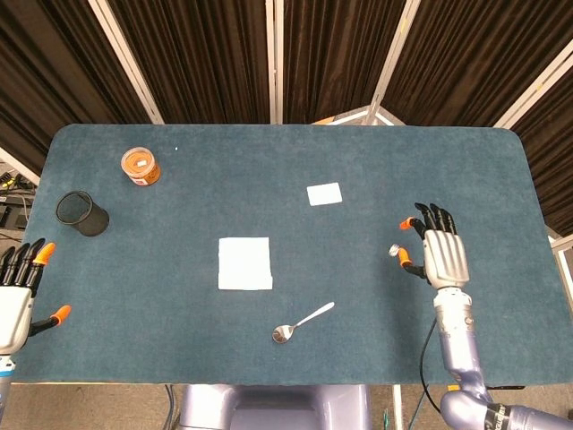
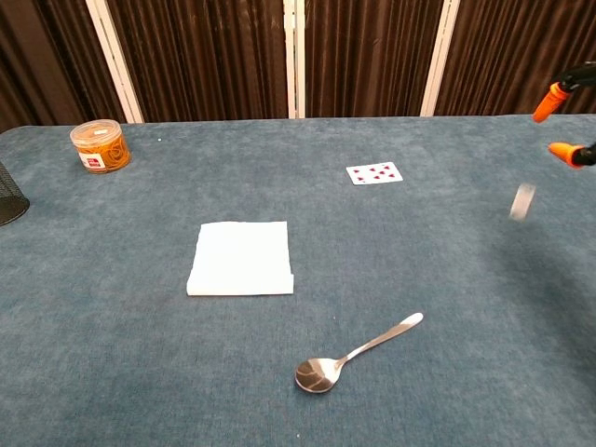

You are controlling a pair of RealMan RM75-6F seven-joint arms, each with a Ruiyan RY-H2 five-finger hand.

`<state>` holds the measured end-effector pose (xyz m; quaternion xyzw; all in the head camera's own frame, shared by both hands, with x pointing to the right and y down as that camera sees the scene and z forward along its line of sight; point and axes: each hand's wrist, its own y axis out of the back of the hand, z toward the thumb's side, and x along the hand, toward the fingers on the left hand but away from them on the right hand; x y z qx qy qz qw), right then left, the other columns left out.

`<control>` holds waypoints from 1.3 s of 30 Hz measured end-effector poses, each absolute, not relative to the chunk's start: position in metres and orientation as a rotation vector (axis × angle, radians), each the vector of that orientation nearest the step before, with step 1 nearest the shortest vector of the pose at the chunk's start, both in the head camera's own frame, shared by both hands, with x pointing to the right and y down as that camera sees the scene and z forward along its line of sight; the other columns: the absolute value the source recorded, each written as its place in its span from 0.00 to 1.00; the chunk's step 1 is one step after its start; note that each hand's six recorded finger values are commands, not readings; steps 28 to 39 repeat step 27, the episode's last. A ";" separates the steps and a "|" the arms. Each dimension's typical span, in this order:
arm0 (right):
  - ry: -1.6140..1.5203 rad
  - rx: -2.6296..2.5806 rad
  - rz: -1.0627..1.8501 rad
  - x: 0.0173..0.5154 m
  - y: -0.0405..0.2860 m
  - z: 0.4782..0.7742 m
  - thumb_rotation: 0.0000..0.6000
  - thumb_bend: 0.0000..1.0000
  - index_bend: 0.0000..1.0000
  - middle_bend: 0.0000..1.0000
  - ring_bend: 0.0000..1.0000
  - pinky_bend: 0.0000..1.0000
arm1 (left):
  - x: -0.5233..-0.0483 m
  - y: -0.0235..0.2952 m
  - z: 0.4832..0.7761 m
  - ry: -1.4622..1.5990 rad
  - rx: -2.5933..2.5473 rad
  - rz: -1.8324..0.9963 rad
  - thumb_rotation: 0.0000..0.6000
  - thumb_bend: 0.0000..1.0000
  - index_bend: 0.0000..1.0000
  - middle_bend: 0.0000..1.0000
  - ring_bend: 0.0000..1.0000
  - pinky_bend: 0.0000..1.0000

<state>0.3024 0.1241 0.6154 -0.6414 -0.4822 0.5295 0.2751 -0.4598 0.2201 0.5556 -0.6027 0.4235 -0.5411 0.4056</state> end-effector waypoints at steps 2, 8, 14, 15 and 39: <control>-1.301 -1.725 1.427 0.306 0.130 0.615 1.00 0.29 0.33 0.06 0.00 0.00 | -0.460 0.221 0.555 1.068 -1.522 -1.365 1.00 0.04 0.00 0.00 0.00 0.00; -1.338 -1.730 1.441 0.322 0.149 0.613 1.00 0.25 0.30 0.04 0.00 0.00 | -0.460 0.222 0.554 1.070 -1.520 -1.363 1.00 0.04 0.00 0.00 0.00 0.00; -1.347 -1.701 1.436 0.348 0.174 0.606 1.00 0.21 0.14 0.00 0.00 0.00 | -0.461 0.223 0.552 1.083 -1.516 -1.361 1.00 0.04 0.00 0.00 0.00 0.00; -1.340 -1.692 1.435 0.353 0.178 0.604 1.00 0.20 0.12 0.00 0.00 0.00 | -0.461 0.223 0.552 1.083 -1.516 -1.360 1.00 0.04 0.00 0.00 0.00 0.00; -1.276 -1.636 1.380 0.394 0.210 0.588 1.00 0.20 0.02 0.00 0.00 0.00 | -0.458 0.223 0.549 1.081 -1.497 -1.350 1.00 0.04 0.00 0.00 0.00 0.00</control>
